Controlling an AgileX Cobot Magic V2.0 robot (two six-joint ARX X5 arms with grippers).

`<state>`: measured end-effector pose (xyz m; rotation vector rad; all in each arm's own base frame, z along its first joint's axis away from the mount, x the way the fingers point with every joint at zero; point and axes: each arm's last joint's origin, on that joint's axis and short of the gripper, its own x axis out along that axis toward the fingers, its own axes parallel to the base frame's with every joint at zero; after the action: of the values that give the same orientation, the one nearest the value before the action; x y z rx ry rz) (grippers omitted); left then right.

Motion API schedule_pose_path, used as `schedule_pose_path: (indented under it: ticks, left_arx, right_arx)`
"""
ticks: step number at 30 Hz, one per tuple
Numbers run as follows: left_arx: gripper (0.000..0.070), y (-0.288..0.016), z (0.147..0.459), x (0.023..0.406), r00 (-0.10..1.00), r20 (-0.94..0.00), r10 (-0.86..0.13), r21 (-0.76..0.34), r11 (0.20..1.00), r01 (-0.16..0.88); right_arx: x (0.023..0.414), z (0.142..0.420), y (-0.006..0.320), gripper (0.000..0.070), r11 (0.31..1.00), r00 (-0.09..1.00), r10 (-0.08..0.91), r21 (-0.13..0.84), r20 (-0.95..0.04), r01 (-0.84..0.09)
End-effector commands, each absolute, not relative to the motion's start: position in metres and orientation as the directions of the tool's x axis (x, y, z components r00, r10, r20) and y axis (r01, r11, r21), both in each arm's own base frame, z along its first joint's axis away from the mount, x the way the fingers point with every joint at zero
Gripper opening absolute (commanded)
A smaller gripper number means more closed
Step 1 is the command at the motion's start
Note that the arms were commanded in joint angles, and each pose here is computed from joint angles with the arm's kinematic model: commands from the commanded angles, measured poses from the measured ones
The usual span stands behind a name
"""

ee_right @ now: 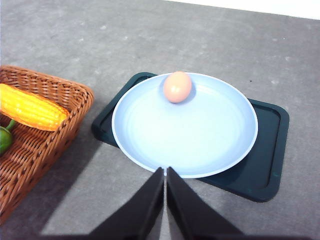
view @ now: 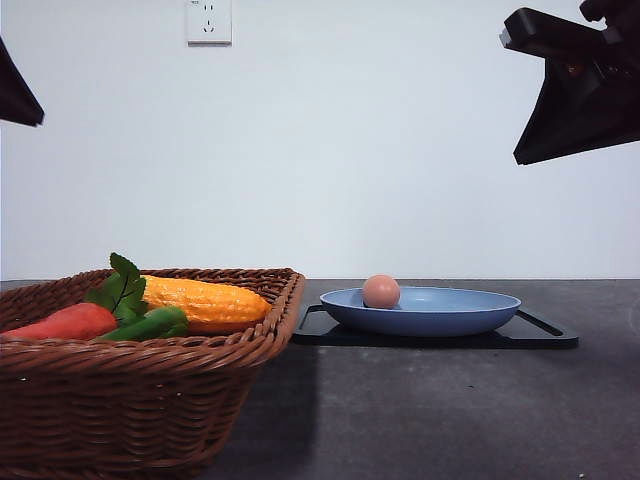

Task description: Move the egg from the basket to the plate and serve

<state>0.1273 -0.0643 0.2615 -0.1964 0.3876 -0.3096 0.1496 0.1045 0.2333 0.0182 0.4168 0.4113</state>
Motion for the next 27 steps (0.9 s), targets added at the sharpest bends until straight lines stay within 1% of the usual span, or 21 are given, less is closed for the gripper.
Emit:
schedule_pose_path:
  ticks: [1,3,5,7,11,14,17,22,27]
  left_arx:
    - [0.0,-0.059,0.273,0.119,0.902,-0.264,-0.341,-0.206,0.934,0.292]
    - [0.0,-0.05,0.279,0.108,0.926,-0.193,-0.324,-0.128,0.944,0.304]
    - [0.0,-0.039,0.281,0.098,0.951,-0.121,-0.283,-0.073,0.958,0.276]
    - [0.0,-0.028,0.278,0.089,0.974,-0.065,-0.217,-0.049,0.976,0.214]
    - [0.0,-0.012,0.259,0.079,0.998,-0.015,-0.069,-0.041,0.997,0.068]
    - [0.0,-0.005,0.238,0.077,1.0,-0.007,0.017,-0.041,0.999,-0.017]
    - [0.0,-0.001,0.217,0.078,0.997,-0.017,0.069,-0.046,0.996,-0.07]
    - [0.0,0.001,0.189,0.086,0.993,-0.09,0.08,-0.045,0.995,-0.084]
    - [0.0,0.001,0.175,0.09,0.988,-0.134,0.081,-0.043,0.995,-0.087]
  right_arx:
    - [0.15,0.238,0.106,0.0,0.915,0.837,0.401,0.114,-0.372,-0.387]
    - [0.15,0.238,0.106,0.0,0.915,0.837,0.401,0.114,-0.372,-0.387]
    - [0.15,0.238,0.106,0.0,0.915,0.837,0.401,0.114,-0.372,-0.387]
    - [0.15,0.238,0.106,0.0,0.915,0.837,0.401,0.114,-0.372,-0.387]
    - [0.15,0.238,0.106,0.0,0.915,0.837,0.401,0.114,-0.372,-0.387]
    - [0.15,0.238,0.106,0.0,0.915,0.837,0.401,0.114,-0.372,-0.387]
    - [0.15,0.238,0.106,0.0,0.915,0.837,0.401,0.114,-0.372,-0.387]
    - [0.15,0.238,0.106,0.0,0.915,0.838,0.401,0.114,-0.371,-0.387]
    - [0.15,0.238,0.106,0.0,0.915,0.837,0.401,0.114,-0.372,-0.387]
